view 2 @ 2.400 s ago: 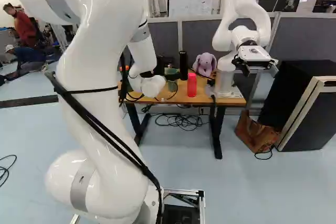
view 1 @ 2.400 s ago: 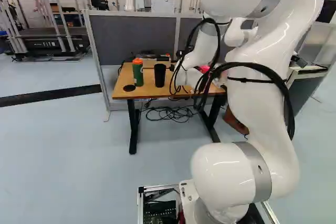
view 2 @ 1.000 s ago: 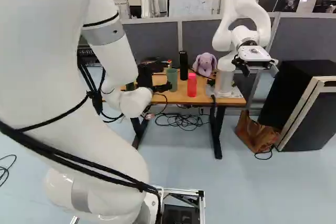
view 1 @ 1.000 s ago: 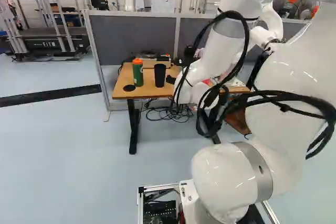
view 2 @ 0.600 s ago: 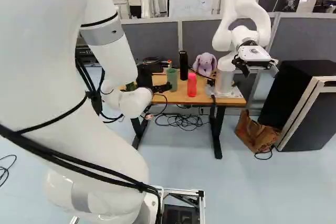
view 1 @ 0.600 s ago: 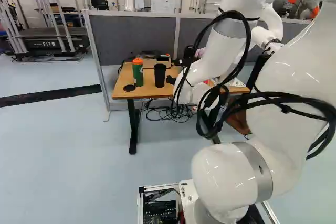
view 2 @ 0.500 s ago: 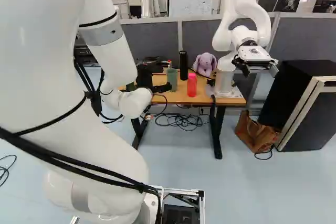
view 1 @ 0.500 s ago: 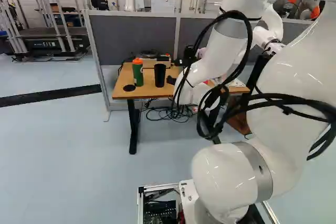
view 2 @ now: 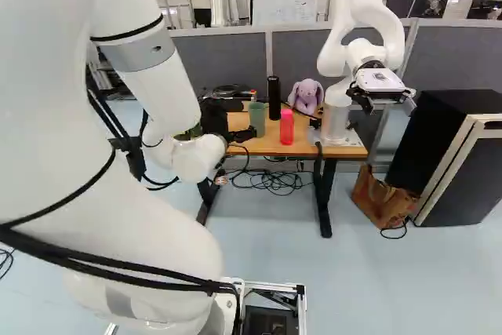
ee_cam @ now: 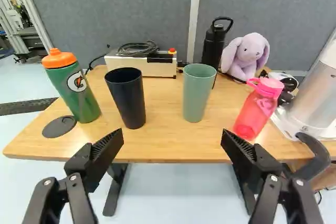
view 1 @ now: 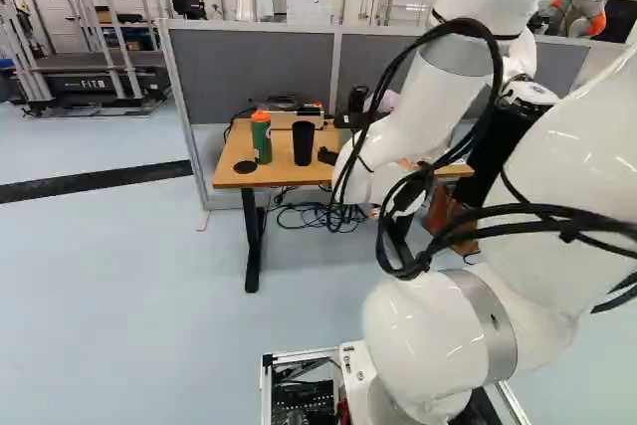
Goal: Place the green cup on the table
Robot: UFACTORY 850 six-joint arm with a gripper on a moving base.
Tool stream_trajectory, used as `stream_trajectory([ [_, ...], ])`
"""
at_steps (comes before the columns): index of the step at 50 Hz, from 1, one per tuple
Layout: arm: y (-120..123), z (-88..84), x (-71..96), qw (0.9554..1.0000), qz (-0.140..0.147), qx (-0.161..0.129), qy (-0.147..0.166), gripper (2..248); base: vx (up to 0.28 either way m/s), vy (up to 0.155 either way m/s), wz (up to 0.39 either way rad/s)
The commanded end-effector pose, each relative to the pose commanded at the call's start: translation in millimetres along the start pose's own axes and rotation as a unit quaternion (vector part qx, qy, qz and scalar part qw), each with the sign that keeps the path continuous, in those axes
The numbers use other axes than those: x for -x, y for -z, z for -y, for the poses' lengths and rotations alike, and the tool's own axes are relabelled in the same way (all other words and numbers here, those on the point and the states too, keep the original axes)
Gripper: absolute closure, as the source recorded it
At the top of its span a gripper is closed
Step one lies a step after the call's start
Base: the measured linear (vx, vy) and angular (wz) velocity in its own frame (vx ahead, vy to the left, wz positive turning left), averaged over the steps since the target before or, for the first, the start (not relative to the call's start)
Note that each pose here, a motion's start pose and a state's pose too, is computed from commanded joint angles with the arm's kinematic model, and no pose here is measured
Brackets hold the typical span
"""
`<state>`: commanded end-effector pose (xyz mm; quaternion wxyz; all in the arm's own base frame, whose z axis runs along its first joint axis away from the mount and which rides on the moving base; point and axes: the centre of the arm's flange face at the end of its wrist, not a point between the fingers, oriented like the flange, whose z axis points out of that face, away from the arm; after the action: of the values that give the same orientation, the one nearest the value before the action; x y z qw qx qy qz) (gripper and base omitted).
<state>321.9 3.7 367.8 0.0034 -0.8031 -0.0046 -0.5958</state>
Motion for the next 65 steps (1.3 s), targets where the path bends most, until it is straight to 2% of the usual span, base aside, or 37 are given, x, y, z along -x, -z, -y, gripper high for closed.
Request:
stream_trajectory([
  [31,39,-2.5,12.7,0.9999,0.015,0.004,-0.001,3,0.0,0.0,0.0],
  [65,49,-3.1,17.1,0.9998,0.019,0.005,-0.002,3,0.0,0.0,0.0],
])
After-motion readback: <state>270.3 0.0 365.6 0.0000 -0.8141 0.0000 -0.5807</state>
